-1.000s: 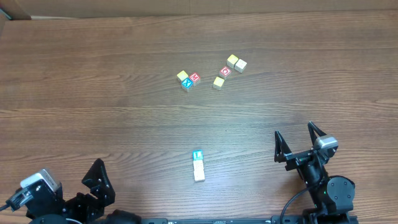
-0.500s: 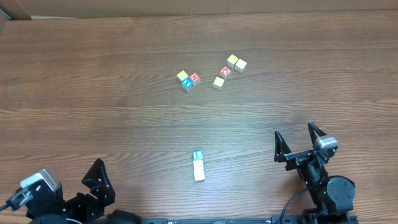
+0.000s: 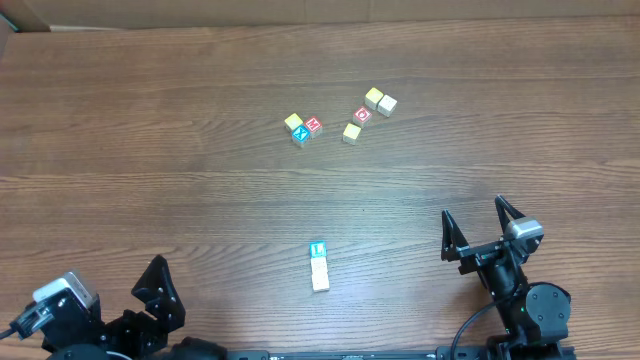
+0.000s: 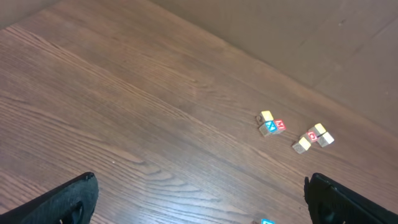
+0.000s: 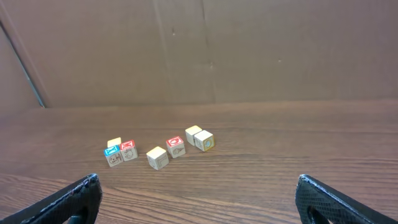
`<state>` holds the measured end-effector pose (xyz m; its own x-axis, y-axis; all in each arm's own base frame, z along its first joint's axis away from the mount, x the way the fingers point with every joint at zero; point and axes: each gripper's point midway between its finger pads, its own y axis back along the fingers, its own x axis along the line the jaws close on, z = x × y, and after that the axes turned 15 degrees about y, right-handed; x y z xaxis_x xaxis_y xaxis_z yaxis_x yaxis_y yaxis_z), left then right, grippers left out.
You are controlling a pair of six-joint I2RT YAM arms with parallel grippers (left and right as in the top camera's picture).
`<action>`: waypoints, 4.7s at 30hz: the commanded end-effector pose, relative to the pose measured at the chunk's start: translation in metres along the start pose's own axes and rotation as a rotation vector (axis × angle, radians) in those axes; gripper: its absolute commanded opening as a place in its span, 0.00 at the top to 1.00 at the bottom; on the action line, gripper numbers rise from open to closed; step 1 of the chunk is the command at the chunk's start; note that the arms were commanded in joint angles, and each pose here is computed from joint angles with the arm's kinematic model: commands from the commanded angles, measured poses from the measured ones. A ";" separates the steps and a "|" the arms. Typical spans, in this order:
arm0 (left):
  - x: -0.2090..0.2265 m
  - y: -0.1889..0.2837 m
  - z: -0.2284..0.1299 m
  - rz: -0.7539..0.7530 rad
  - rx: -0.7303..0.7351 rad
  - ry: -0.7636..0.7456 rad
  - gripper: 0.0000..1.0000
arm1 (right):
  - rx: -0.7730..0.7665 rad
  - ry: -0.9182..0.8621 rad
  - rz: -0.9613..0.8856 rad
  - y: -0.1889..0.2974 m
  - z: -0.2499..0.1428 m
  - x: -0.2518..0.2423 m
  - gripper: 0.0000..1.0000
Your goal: Flip 5 blocks
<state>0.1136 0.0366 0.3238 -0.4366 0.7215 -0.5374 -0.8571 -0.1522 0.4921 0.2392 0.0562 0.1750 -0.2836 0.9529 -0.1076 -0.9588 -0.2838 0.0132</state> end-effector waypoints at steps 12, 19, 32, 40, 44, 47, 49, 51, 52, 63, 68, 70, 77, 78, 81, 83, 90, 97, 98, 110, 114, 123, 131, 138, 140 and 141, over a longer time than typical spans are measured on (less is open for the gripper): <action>-0.072 -0.013 -0.021 -0.430 -0.159 -0.730 0.00 | -0.003 0.004 0.000 0.000 -0.002 0.000 0.00; -0.083 -0.063 -0.031 -0.542 -0.323 -0.536 0.00 | -0.003 0.004 0.000 0.000 -0.002 0.000 0.00; -0.058 -0.136 -0.077 -0.644 -0.428 -0.383 0.00 | -0.003 0.004 0.000 0.000 -0.002 0.000 0.00; -0.040 -0.162 -0.096 -0.577 -0.391 -0.414 0.00 | -0.003 0.004 0.000 0.000 -0.002 0.000 0.00; -0.027 -0.175 -0.113 -0.526 -0.307 -0.435 0.00 | -0.003 0.004 0.000 0.000 -0.002 0.000 0.00; -0.016 -0.184 -0.126 -0.485 -0.237 -0.445 0.00 | -0.003 0.004 0.000 0.000 -0.002 0.000 0.00; -0.016 -0.184 -0.126 -0.486 -0.241 -0.450 0.00 | -0.003 0.004 0.000 0.000 -0.002 0.000 0.00; -0.016 -0.184 -0.126 -0.486 -0.241 -0.452 0.00 | -0.003 0.004 0.000 0.000 -0.002 0.000 0.00; -0.017 -0.184 -0.126 -0.486 -0.241 -0.452 0.00 | -0.003 0.004 0.000 0.000 -0.002 0.000 0.00; -0.017 -0.183 -0.125 -0.490 -0.235 -0.422 0.00 | -0.003 0.004 0.000 0.000 -0.002 0.000 0.00; -0.017 -0.183 -0.125 -0.490 -0.235 -0.422 0.00 | -0.003 0.004 0.000 0.000 -0.002 0.000 0.00; -0.017 -0.183 -0.125 -0.490 -0.235 -0.422 0.00 | -0.003 0.004 0.000 0.000 -0.002 0.000 0.00; -0.017 -0.183 -0.125 -0.490 -0.235 -0.422 0.00 | -0.003 0.004 0.000 0.000 -0.002 0.000 0.00; -0.017 -0.183 -0.125 -0.490 -0.235 -0.422 0.01 | -0.003 0.004 0.000 0.000 -0.002 0.000 0.00; -0.017 -0.183 -0.125 -0.490 -0.235 -0.422 0.00 | -0.003 0.004 0.000 0.000 -0.002 0.000 0.00; -0.017 -0.183 -0.125 -0.491 -0.235 -0.422 0.01 | -0.003 0.004 0.000 0.000 -0.002 0.000 0.00; -0.017 -0.183 -0.125 -0.490 -0.235 -0.422 0.00 | -0.003 0.004 0.000 0.000 -0.002 0.000 0.00; -0.017 -0.183 -0.125 -0.490 -0.235 -0.422 0.00 | -0.003 0.004 0.000 0.000 -0.002 0.000 0.00; -0.017 -0.183 -0.125 -0.491 -0.235 -0.422 0.00 | -0.003 0.004 0.000 0.000 -0.002 0.000 0.00; -0.017 -0.183 -0.125 -0.490 -0.235 -0.422 0.00 | -0.003 0.004 0.000 0.000 -0.002 0.000 0.00; -0.017 -0.183 -0.125 -0.491 -0.235 -0.422 0.00 | -0.003 0.004 0.000 0.000 -0.002 0.000 0.00; -0.017 -0.183 -0.125 -0.490 -0.235 -0.422 0.00 | -0.003 0.004 0.000 0.000 -0.002 0.000 0.00; -0.017 -0.183 -0.125 -0.491 -0.235 -0.422 0.00 | -0.003 0.004 0.000 0.000 -0.002 0.000 0.00; -0.017 -0.183 -0.125 -0.491 -0.235 -0.422 0.00 | -0.003 0.004 0.000 0.000 -0.002 0.000 0.00; -0.017 -0.183 -0.125 -0.491 -0.235 -0.422 0.00 | -0.003 0.004 0.000 0.000 -0.002 0.000 0.00; -0.017 -0.183 -0.125 -0.490 -0.235 -0.422 0.00 | -0.003 0.004 0.000 0.000 -0.002 0.000 0.00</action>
<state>0.2439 -0.0350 0.1568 0.1322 0.9400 -0.3144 -0.9834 0.1642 0.0773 0.2389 0.0573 0.1750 -0.2901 0.9509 -0.1078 -0.9568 -0.2904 0.0136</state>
